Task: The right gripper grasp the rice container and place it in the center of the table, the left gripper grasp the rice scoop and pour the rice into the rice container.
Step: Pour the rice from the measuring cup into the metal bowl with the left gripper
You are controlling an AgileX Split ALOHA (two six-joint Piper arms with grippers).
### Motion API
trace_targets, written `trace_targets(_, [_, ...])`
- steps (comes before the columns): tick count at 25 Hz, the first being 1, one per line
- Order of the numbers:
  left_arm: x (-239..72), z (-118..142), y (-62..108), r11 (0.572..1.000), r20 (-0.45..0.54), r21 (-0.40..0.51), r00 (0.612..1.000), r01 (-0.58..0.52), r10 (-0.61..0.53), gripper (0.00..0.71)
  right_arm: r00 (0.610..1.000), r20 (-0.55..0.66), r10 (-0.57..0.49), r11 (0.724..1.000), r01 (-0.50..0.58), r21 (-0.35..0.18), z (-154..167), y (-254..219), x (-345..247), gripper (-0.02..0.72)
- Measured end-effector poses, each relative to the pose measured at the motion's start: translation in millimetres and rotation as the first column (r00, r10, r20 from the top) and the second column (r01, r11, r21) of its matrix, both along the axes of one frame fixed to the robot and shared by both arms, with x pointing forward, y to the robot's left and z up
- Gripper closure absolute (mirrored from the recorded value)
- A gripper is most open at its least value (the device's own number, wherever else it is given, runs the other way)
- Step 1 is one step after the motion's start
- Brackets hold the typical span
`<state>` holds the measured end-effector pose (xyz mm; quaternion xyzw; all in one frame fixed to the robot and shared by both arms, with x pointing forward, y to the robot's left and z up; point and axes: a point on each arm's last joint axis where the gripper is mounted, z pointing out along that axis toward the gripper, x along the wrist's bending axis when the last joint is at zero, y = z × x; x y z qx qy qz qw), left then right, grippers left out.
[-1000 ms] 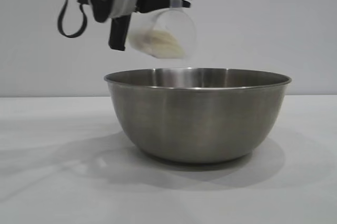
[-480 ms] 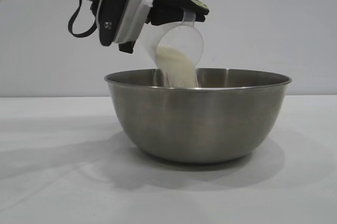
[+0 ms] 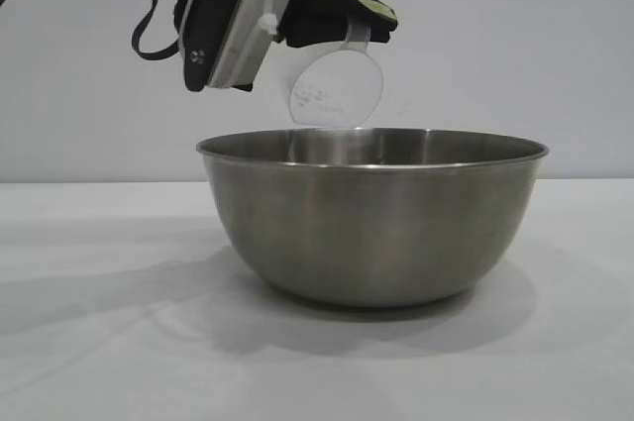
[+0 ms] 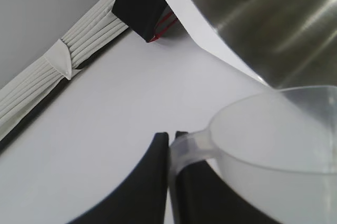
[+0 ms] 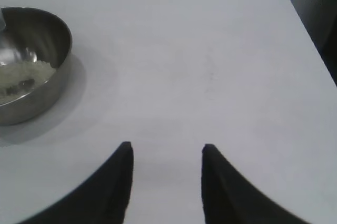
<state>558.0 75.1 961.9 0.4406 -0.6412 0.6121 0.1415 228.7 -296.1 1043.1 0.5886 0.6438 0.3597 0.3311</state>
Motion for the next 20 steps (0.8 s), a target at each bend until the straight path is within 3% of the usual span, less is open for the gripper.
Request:
trace_targets(9, [0,0,-0.5,1.0,-0.044,-0.017,0.999,-0.012,0.011,0.71,1.0,0.0,0.0,1.0,0.0,0.0,0,0,0,0.441])
trace_targets(12, [1,5,-1.2,0.989,-0.189,-0.132,0.981,-0.062,0.036,0.71,1.0,0.0,0.0,1.0,0.0,0.0,0,0,0,0.441])
trace_targets(14, [2,11,-1.5,0.964,-0.317,-0.243,0.948,-0.113,0.031,0.71,1.0,0.0,0.0,1.0,0.0,0.0,0,0,0,0.441])
trace_targets(17, [8,20,1.4,0.882,-0.509,-0.394,0.86,-0.26,0.026,0.71,1.0,0.0,0.0,1.0,0.0,0.0,0,0,0,0.441])
trace_targets(20, [19,28,8.6,0.734,-0.676,-0.506,0.737,-0.453,-0.011,0.71,1.0,0.0,0.0,1.0,0.0,0.0,0,0,0,0.441])
